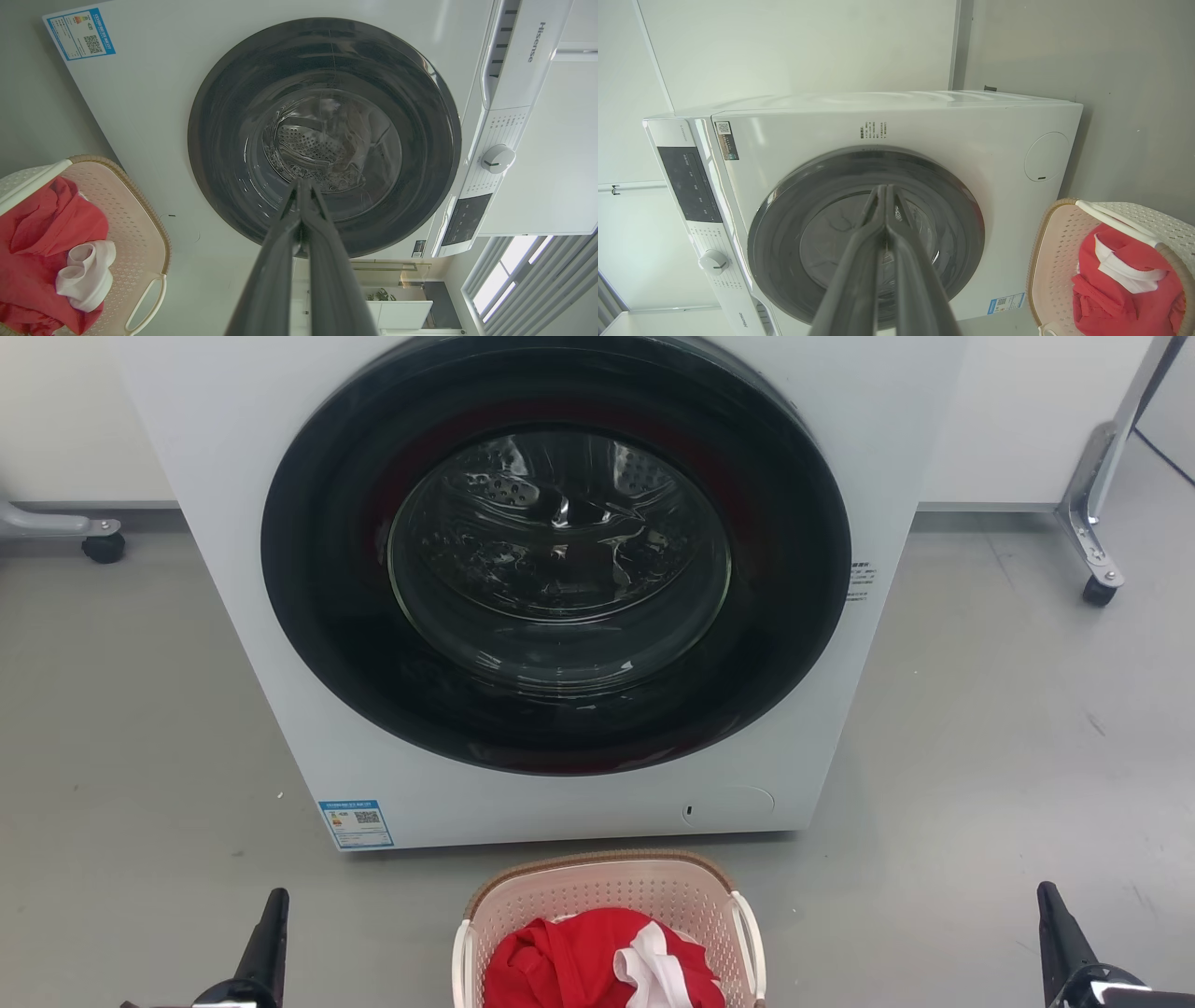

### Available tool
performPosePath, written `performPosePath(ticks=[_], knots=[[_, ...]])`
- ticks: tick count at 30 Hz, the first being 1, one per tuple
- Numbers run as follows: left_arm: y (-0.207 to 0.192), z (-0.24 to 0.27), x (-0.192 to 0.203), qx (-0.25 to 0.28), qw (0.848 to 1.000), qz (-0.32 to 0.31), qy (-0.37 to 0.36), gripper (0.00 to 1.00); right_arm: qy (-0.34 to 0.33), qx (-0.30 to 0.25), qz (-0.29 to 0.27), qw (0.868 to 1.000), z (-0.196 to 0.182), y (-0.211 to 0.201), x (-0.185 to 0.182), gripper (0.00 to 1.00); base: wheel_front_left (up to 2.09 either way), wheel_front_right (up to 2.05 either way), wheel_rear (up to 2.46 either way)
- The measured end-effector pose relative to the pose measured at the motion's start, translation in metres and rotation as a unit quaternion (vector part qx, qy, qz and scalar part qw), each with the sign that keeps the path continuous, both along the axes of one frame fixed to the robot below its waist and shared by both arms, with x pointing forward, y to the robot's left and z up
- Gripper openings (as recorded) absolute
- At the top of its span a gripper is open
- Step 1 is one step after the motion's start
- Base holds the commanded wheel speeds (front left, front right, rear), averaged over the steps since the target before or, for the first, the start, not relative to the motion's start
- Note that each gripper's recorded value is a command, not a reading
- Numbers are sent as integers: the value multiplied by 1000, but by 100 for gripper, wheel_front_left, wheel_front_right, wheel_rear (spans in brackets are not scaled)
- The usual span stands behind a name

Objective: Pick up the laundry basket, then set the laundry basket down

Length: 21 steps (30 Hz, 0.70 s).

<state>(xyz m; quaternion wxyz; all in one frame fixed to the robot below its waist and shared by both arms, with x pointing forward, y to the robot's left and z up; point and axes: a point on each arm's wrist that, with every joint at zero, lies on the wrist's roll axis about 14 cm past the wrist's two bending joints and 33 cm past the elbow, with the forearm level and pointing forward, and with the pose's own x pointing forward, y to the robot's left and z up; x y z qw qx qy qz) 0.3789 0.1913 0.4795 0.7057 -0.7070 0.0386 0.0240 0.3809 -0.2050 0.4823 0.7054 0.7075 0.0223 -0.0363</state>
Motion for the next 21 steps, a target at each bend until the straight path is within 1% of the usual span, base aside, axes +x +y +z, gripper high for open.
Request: performPosePath(ticks=[21], knots=[[0,0,0,-1,1000,0,0,0,0,0,0,1000,0,0,0,0,0,0,0]])
